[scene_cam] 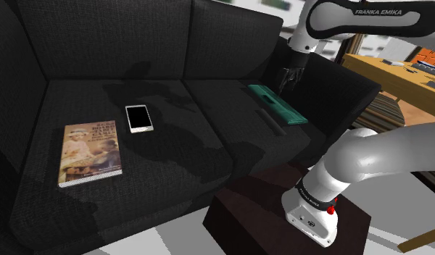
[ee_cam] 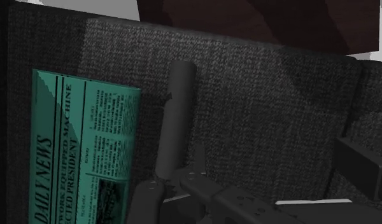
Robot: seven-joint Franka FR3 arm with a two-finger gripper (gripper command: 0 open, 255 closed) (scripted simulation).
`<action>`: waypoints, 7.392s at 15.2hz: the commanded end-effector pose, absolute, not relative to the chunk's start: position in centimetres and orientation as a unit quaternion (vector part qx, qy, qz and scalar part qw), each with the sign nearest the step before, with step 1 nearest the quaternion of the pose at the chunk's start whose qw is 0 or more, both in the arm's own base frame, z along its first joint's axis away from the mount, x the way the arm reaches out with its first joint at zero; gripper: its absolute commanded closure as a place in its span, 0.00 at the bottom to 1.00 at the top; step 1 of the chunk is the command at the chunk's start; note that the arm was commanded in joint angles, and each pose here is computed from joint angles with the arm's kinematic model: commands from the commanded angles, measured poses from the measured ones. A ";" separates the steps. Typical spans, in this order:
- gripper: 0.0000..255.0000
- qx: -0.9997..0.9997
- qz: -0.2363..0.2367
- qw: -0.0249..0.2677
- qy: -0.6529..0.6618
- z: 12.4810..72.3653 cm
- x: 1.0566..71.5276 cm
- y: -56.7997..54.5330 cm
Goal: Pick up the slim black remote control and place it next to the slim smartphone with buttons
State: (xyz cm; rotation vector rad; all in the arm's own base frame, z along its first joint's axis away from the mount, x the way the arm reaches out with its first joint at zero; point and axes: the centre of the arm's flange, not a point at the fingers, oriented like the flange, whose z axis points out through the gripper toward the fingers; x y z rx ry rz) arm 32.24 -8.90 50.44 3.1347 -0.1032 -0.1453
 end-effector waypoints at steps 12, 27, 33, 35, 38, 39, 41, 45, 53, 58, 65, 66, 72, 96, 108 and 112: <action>0.00 0.986 -0.077 -0.031 -0.142 35.5 33.5 -19.1; 0.00 0.986 -0.078 -0.032 -0.147 30.9 32.9 -19.2; 1.00 0.986 -0.078 -0.032 -0.147 31.0 32.9 -19.2; 1.00 0.986 -0.078 -0.032 -0.147 30.9 32.8 -19.4; 1.00 0.986 -0.078 -0.032 -0.147 30.9 32.9 -19.2; 1.00 0.986 -0.078 -0.032 -0.147 31.4 32.9 -19.2; 1.00 0.986 -0.078 -0.032 -0.147 32.5 32.9 -19.2; 1.00 0.986 -0.078 -0.032 -0.147 34.6 32.9 -19.2; 1.00 0.986 -0.078 -0.032 -0.147 38.8 32.9 -19.2; 1.00 0.986 -0.078 -0.032 -0.147 40.8 33.2 -17.9; 1.00 0.986 -0.078 -0.032 -0.147 41.1 34.7 -8.8; 1.00 0.986 -0.078 -0.032 -0.147 41.1 35.0 -7.5; 1.00 0.986 -0.078 -0.032 -0.147 41.4 36.3 0.3; 1.00 0.986 -0.078 -0.032 -0.147 42.5 41.8 31.5; 1.00 0.986 -0.078 -0.032 -0.147 39.6 43.1 39.2; 1.00 0.986 -0.078 -0.032 -0.147 37.5 43.1 39.2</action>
